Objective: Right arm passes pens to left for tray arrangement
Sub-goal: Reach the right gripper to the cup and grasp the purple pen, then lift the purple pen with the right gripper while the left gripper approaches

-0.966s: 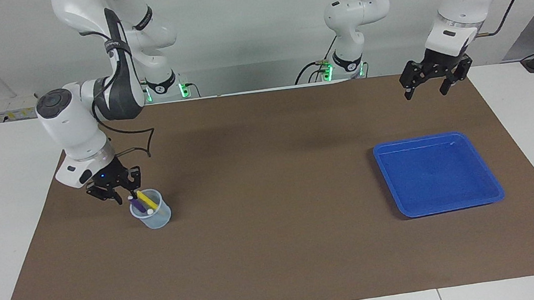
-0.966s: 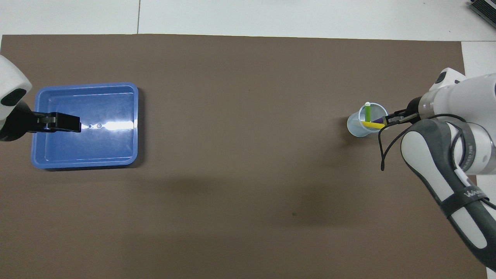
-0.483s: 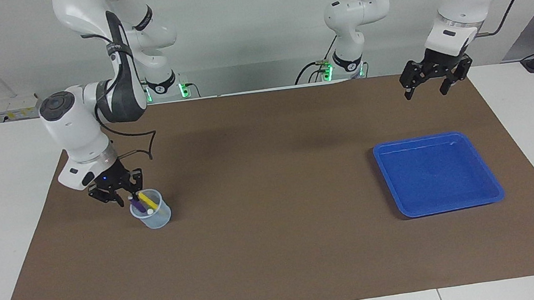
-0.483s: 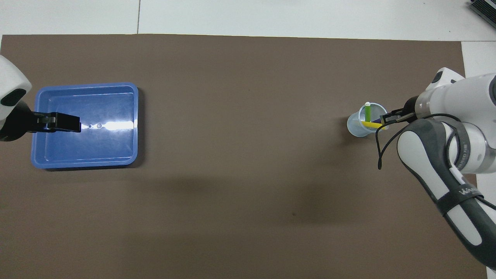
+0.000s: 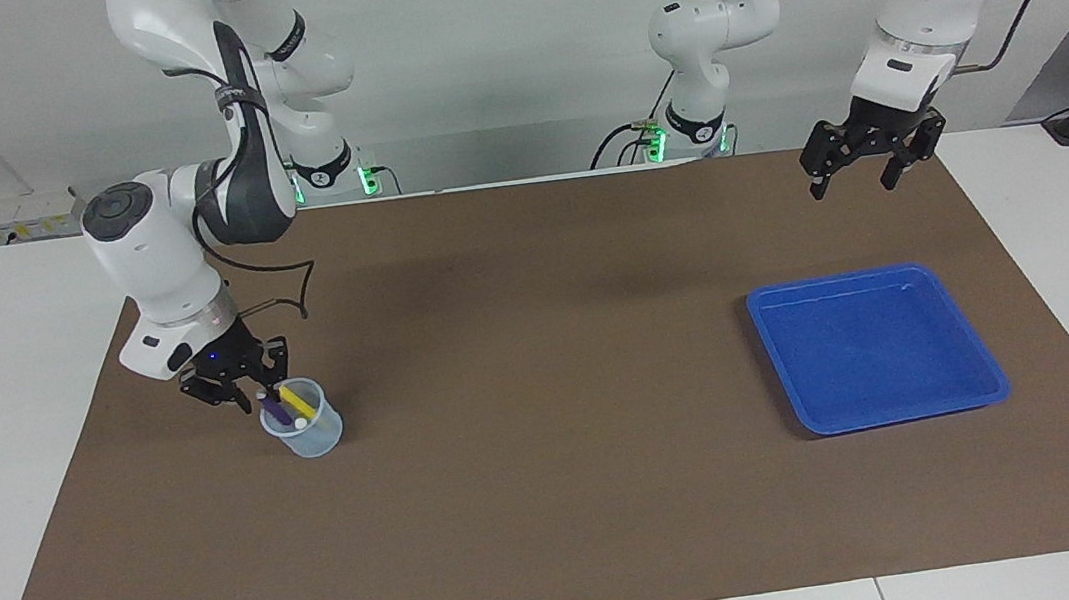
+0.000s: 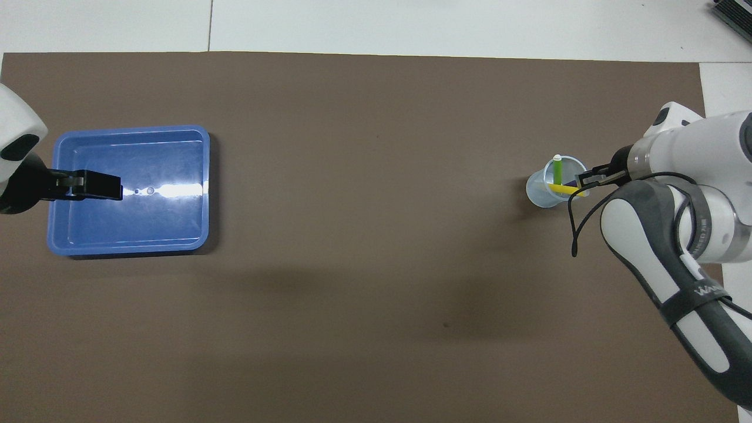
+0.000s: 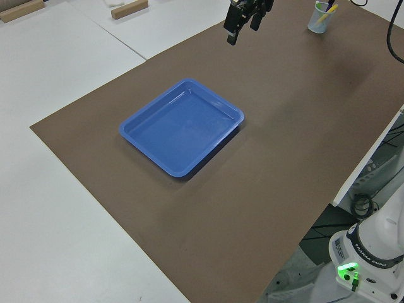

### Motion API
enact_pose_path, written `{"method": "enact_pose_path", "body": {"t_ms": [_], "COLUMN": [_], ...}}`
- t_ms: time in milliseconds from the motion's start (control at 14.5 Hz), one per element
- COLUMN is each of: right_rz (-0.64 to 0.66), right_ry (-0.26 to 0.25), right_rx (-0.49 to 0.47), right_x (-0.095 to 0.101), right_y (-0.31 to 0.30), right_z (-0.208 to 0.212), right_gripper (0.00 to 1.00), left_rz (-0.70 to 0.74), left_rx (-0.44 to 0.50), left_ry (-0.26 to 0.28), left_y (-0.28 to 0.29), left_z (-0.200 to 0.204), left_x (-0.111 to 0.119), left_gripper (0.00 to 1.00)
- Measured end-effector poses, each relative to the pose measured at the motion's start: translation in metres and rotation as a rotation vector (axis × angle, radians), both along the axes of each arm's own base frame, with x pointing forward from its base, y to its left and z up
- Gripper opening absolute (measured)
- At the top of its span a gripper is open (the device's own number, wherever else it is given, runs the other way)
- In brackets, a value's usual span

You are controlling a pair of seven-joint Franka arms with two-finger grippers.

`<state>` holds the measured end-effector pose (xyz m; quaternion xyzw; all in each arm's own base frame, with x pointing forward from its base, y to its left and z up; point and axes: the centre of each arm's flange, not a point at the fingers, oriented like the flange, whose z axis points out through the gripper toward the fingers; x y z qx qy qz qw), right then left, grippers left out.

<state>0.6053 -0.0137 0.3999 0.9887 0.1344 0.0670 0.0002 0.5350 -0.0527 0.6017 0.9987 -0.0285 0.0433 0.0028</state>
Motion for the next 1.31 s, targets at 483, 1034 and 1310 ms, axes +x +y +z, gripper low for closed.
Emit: {"method": "enact_pose_path", "body": {"t_ms": [483,1034,1310], "right_rz": [0.002,0.011,0.014], "right_ry": [-0.002,0.015,0.052], "right_rx": [0.002,0.005,0.058], "right_x": [0.001,0.011,0.014], "right_y": [0.002,0.006,0.017], "right_z": [0.001,0.039,0.092], "right_gripper": [0.18,0.18,0.18], "left_rz": [0.001,0.005,0.007], "left_rx": [0.0,-0.001,-0.003], "left_ry": [-0.001,-0.003,-0.003], "left_y": [0.001,0.002,0.003], "left_z": [0.0,0.001,0.001], "left_x": [0.0,0.0,0.0], "left_gripper": [1.0,1.0,1.0]}}
